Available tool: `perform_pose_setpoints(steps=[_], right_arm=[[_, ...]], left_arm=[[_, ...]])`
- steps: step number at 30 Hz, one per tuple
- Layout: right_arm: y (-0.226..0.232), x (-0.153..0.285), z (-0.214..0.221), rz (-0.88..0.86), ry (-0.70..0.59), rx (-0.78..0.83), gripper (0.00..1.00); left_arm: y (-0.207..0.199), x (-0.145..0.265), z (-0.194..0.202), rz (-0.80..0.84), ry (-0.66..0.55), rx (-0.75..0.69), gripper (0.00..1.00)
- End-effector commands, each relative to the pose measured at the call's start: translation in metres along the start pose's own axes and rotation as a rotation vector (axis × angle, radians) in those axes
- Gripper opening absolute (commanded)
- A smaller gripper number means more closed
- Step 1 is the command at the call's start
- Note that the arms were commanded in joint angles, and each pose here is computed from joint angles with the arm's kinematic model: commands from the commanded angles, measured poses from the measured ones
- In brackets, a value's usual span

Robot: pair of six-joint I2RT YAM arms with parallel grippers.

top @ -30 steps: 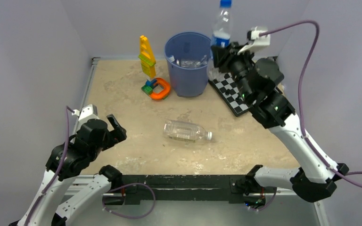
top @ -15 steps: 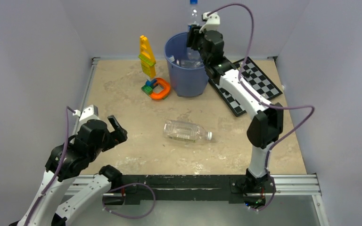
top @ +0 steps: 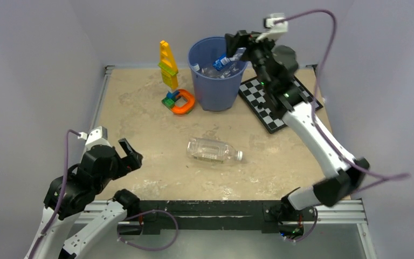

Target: Put the plastic bottles in the bin

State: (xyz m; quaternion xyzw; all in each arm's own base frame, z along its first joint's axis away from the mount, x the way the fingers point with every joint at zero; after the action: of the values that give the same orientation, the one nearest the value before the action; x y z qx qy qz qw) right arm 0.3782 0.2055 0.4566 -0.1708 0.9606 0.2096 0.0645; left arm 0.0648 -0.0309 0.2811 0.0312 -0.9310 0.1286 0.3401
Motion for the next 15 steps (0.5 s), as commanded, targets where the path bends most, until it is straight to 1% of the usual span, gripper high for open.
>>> perform_pose_setpoints(steps=[1,4,6,8,10,12,13,15], right_arm=[[-0.007,0.077,-0.038,0.009,-0.081,0.033,0.97],[-0.026,0.117,-0.004,0.050,0.041,0.021,0.97],[-0.037,0.142,0.025,0.064,0.159,-0.014,0.97],[-0.051,0.166,0.062,0.121,0.299,-0.064,0.97],[-0.058,0.190,0.092,0.145,0.406,-0.106,0.91],[-0.052,0.213,0.118,0.113,0.462,-0.079,0.88],[-0.048,0.224,0.131,0.111,0.487,-0.058,0.88],[-0.044,0.235,0.153,0.109,0.583,-0.034,0.88]], left_arm=[[0.002,0.000,0.004,0.025,-0.018,0.012,1.00],[0.001,-0.002,0.006,0.019,-0.007,0.015,1.00],[-0.001,-0.004,0.006,0.021,0.008,0.014,1.00],[-0.002,-0.006,0.006,0.020,0.019,0.014,1.00],[-0.005,-0.008,0.007,0.024,0.026,0.017,1.00],[-0.007,-0.011,0.007,0.031,0.033,0.016,1.00],[-0.008,-0.012,0.007,0.033,0.035,0.016,1.00],[-0.009,-0.015,0.007,0.029,0.039,0.008,1.00]])
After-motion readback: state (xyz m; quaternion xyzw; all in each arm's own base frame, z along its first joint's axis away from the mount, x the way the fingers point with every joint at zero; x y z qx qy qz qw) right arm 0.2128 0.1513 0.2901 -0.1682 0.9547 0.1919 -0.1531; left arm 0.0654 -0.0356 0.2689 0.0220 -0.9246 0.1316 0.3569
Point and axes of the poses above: each gripper's point midway between its finger pads, its own x axis back along the fingers, its own y axis along the line the jaws close on, z = x × y, the point moved 8 cm from there along x, back along the fingers, and after that the axes turned 11 degrees about -x, right-handed, at the moved point
